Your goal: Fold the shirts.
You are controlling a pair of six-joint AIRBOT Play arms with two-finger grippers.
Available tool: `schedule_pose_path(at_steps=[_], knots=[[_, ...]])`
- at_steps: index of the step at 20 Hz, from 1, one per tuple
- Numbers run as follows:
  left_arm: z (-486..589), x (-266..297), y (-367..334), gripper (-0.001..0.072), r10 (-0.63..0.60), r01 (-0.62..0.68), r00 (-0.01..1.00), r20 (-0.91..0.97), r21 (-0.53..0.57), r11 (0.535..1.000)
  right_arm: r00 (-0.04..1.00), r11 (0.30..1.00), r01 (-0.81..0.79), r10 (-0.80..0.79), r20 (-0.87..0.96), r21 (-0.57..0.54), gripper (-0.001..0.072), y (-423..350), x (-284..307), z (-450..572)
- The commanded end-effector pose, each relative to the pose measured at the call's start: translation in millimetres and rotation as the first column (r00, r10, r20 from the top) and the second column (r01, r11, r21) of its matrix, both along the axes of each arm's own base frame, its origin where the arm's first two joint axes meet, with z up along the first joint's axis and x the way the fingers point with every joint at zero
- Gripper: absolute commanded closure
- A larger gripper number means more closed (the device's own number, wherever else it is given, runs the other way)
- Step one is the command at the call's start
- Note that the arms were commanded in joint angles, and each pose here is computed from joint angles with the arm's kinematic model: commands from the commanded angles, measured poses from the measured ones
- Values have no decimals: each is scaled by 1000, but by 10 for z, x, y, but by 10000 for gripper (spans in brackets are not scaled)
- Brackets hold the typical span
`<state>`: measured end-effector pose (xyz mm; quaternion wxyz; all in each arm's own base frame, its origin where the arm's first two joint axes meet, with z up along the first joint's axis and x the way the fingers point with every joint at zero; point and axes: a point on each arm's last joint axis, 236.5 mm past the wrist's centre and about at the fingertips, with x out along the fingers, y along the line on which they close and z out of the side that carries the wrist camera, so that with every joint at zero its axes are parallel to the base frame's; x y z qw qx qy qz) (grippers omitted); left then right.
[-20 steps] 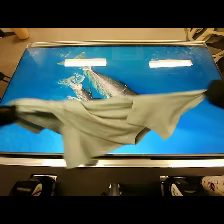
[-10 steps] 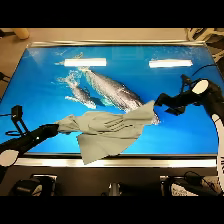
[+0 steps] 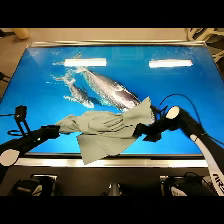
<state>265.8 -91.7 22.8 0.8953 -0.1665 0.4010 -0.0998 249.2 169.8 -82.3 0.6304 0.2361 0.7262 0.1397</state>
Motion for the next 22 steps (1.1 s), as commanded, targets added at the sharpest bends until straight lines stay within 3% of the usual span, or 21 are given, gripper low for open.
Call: schedule_pose_path(at_steps=[1, 3, 4, 5, 6, 9, 11, 12, 14, 15, 17, 19, 22], knots=[[23, -57, -22, 682, -22, 22, 999, -28, 8, 1000, 995, 996, 90, -91, 42, 21, 103, 309, 66, -264], [50, -79, -31, 682, -30, 30, 999, -38, 9, 1000, 988, 988, 144, -146, 46, 49, 110, 428, 161, -315], [60, -80, -33, 682, -31, 31, 999, -38, 9, 999, 981, 981, 182, -186, 59, 63, 226, 448, 249, -316], [74, -76, -34, 682, -31, 32, 999, -35, 9, 999, 972, 976, 208, -214, 93, 63, 513, 426, 360, -310], [102, -64, -30, 682, -32, 32, 999, -28, 12, 999, 969, 974, 216, -223, 103, 74, 692, 408, 435, -244], [463, 59, 126, 683, -37, 31, 998, 52, 111, 993, 963, 995, 58, -78, 260, 84, 692, 205, 726, 459], [1027, 156, 335, 683, -35, 0, 987, 154, 224, 975, 867, 999, 32, -27, 498, -2, 692, -245, 1051, 1430], [1394, 177, 434, 683, -29, -30, 976, 217, 264, 964, 766, 997, 73, -31, 642, -39, 692, -509, 1173, 2082], [2249, 130, 610, 682, -8, -112, 929, 371, 299, 948, 448, 973, 220, -40, 893, -66, 692, -1025, 1070, 3595], [2649, 62, 674, 683, 4, -151, 895, 446, 294, 944, 266, 951, 305, -25, 964, -59, 692, -1244, 822, 4287], [3122, -61, 719, 682, 36, -194, 844, 535, 244, 950, 26, 900, 436, -38, 999, 23, 692, -1505, 222, 5109], [3125, -109, 707, 682, 71, -199, 851, 521, 195, 960, -42, 873, 478, -88, 995, 97, 692, -1567, -173, 5292], [2761, -133, 711, 682, 71, -177, 909, 411, 226, 958, 30, 866, 488, -142, 989, 109, 691, -1545, -317, 5127]])
